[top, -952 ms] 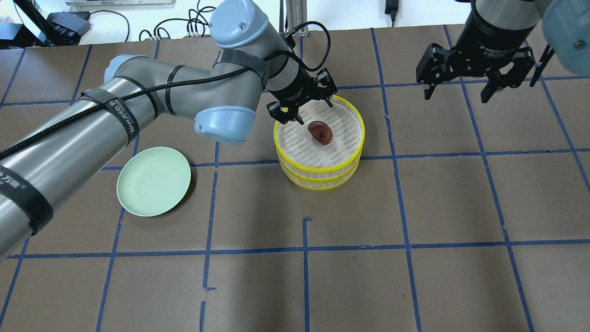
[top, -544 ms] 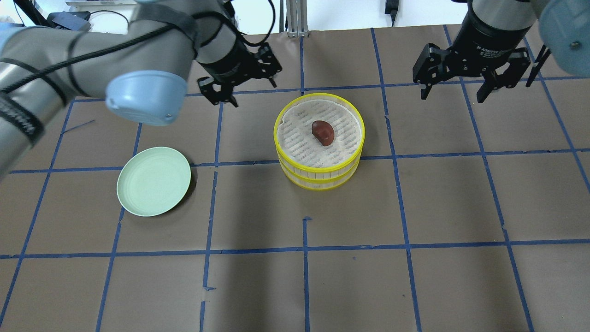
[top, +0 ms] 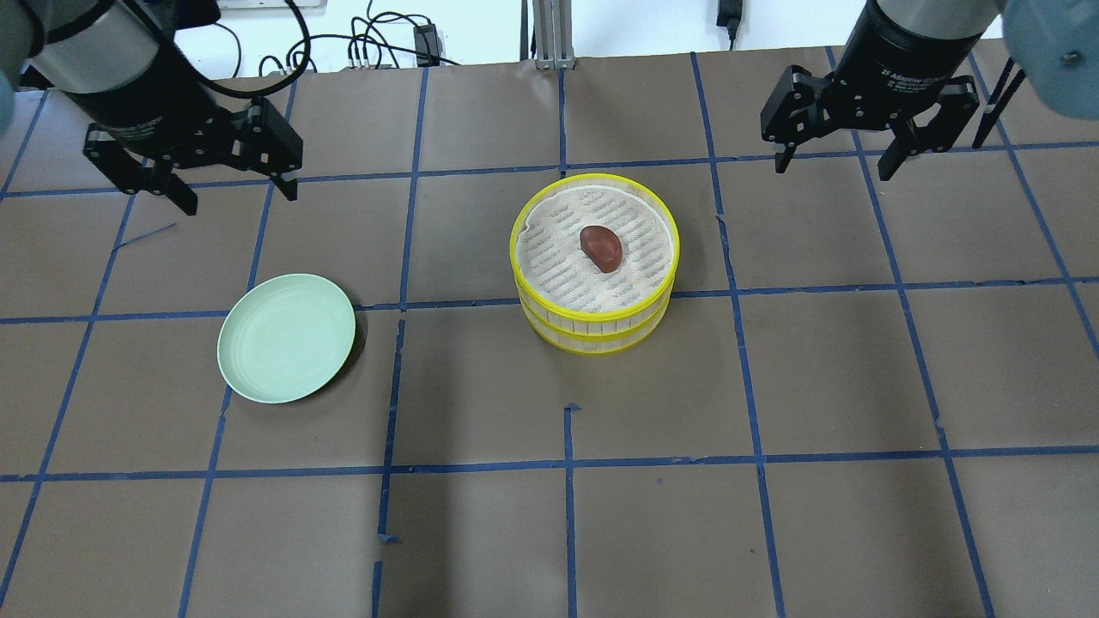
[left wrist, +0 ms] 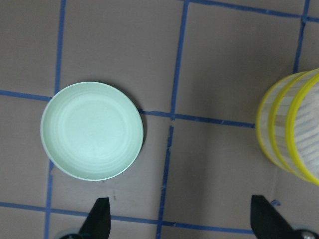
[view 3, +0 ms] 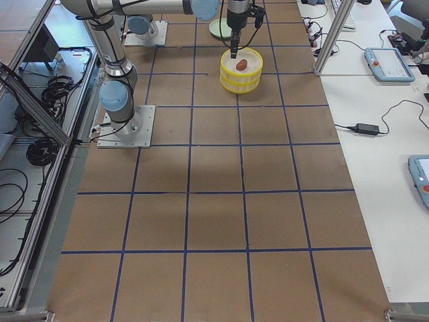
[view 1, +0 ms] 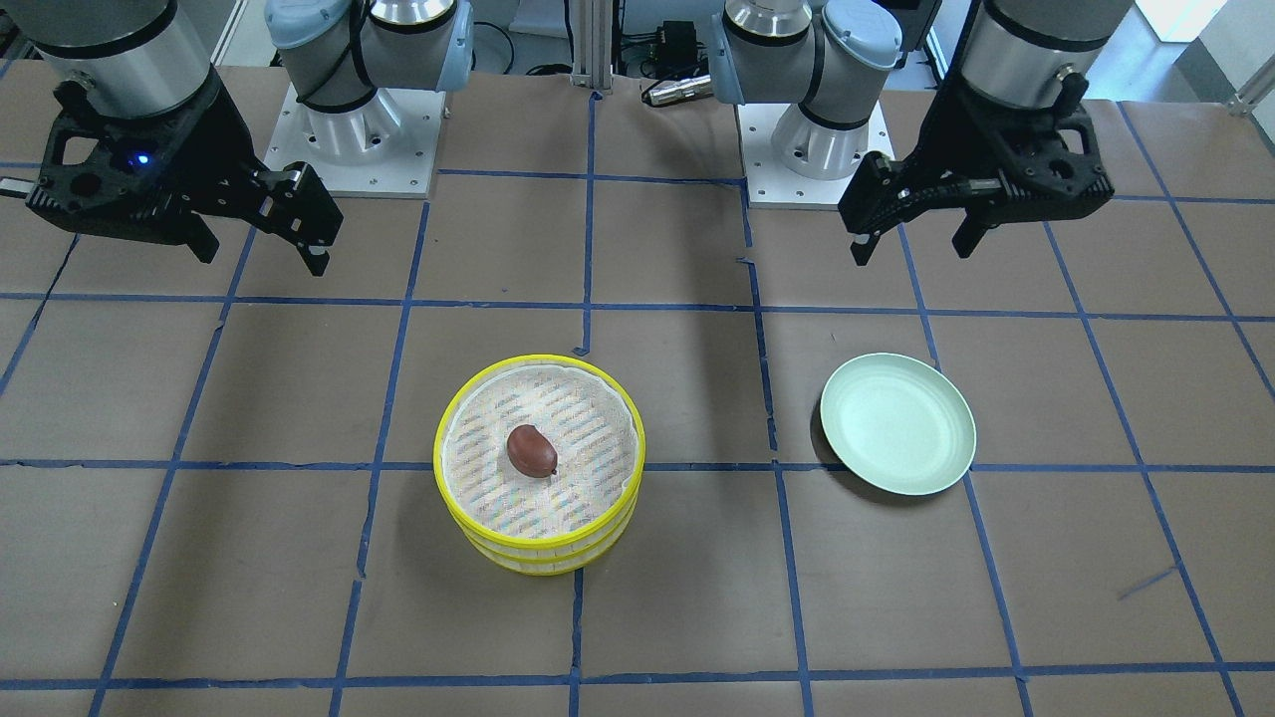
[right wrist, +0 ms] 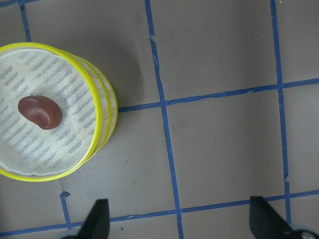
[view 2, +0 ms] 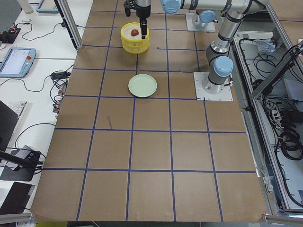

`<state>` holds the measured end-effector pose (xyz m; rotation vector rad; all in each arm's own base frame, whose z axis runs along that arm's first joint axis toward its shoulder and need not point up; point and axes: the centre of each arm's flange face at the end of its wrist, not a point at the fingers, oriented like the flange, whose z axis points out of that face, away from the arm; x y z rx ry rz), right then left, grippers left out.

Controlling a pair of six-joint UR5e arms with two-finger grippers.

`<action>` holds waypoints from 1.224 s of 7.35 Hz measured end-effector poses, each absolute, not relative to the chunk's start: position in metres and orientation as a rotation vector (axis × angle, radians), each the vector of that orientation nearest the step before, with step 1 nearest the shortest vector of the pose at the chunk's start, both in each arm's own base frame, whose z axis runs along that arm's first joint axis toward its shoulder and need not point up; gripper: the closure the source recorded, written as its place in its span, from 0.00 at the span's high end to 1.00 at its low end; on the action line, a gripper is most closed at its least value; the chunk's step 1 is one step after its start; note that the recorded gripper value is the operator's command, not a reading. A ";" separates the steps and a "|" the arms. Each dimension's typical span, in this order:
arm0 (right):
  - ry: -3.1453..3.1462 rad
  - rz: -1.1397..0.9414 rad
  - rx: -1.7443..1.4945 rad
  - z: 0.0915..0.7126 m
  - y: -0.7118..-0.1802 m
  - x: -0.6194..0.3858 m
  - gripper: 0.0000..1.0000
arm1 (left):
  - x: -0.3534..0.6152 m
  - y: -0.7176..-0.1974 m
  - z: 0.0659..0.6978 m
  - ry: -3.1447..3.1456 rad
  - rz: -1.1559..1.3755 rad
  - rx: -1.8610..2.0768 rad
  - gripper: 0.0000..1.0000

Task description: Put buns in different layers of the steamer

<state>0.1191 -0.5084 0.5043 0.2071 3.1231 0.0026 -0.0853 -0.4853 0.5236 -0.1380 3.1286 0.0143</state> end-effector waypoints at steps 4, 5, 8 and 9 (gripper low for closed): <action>3.124 0.036 0.157 0.504 -0.532 0.121 1.00 | -0.116 -0.492 0.510 3.159 0.172 -0.007 1.00; 3.127 0.038 0.154 0.504 -0.531 0.123 1.00 | -0.127 -0.492 0.504 3.156 0.176 0.018 1.00; 3.136 0.036 0.139 0.506 -0.517 0.130 1.00 | -0.139 -0.497 0.497 3.157 0.130 0.047 1.00; 3.137 0.038 0.137 0.505 -0.516 0.131 1.00 | -0.140 -0.500 0.494 3.160 0.127 0.049 1.00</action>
